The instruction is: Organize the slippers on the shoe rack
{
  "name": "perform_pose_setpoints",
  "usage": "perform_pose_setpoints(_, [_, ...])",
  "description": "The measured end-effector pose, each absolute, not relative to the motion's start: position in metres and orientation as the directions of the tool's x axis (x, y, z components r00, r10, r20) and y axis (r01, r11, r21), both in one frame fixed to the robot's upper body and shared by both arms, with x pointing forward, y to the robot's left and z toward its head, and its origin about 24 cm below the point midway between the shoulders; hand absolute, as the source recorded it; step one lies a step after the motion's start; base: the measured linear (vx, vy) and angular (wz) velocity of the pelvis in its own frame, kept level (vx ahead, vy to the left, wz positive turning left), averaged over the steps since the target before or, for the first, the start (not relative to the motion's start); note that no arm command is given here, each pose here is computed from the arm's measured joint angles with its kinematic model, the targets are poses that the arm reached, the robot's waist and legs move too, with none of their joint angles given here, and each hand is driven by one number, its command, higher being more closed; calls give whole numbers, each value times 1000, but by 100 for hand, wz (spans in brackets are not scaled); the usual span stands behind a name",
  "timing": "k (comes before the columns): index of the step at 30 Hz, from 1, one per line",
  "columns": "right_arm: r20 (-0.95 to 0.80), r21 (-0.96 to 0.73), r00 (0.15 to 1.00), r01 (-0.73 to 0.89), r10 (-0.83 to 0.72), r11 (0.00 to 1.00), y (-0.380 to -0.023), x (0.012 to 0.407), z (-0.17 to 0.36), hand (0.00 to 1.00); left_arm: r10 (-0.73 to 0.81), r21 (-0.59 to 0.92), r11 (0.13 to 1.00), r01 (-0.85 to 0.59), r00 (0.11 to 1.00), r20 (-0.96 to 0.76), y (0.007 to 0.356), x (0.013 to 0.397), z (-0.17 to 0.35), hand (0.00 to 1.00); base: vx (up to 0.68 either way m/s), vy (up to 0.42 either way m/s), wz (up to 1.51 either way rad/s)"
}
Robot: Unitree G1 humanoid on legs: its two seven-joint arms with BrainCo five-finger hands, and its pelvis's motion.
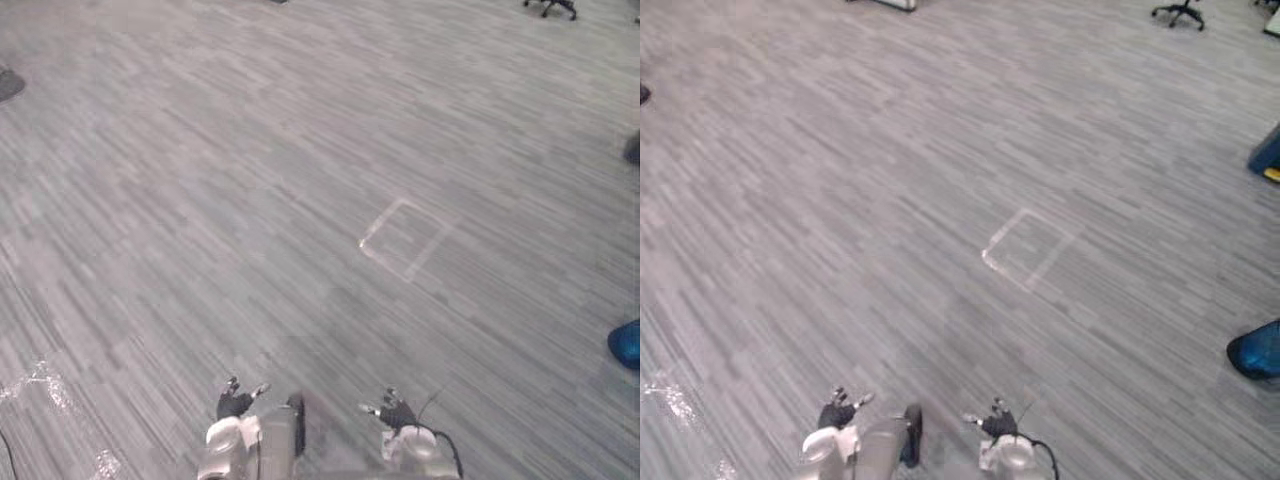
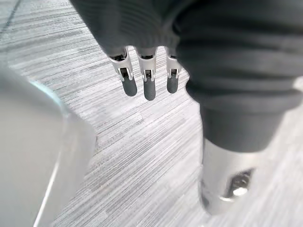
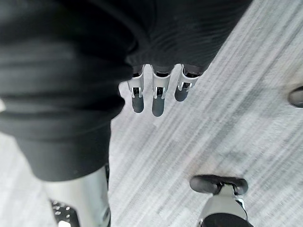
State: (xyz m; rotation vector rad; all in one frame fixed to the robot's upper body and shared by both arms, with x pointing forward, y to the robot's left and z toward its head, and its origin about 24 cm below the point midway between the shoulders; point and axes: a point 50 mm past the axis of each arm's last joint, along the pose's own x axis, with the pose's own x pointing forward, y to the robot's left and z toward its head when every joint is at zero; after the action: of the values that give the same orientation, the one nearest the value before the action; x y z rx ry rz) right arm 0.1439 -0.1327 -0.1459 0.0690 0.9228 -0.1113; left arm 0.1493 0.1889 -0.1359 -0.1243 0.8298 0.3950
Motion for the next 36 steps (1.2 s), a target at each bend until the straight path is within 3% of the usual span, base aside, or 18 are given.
perform_pose_setpoints(4, [-794, 10, 603, 141, -78, 990, -137, 140, -145, 0, 265, 55, 933, -356, 577, -773, 183, 142, -142, 0, 483, 188, -30])
perform_pose_setpoints(7, [-750, 25, 658, 135, -71, 990, -135, 149, -137, 0, 242, 30, 934, -356, 570, -785, 172, 142, -144, 0, 473, 104, -16])
perform_pose_setpoints(15, [-733, 27, 675, 158, -88, 987, -140, 160, -134, 0, 211, 21, 941, -339, 534, -819, 163, 134, -150, 0, 486, -92, 24])
perform_pose_setpoints(25, [-791, 19, 608, 130, -64, 991, -134, 146, -144, 0, 230, 4, 932, -363, 581, -780, 169, 140, -143, 0, 606, -103, -43])
perform_pose_setpoints(36, [-813, 25, 579, 137, -60, 990, -130, 133, -148, 0, 262, 46, 929, -368, 566, -782, 183, 133, -144, 0, 477, 273, -121])
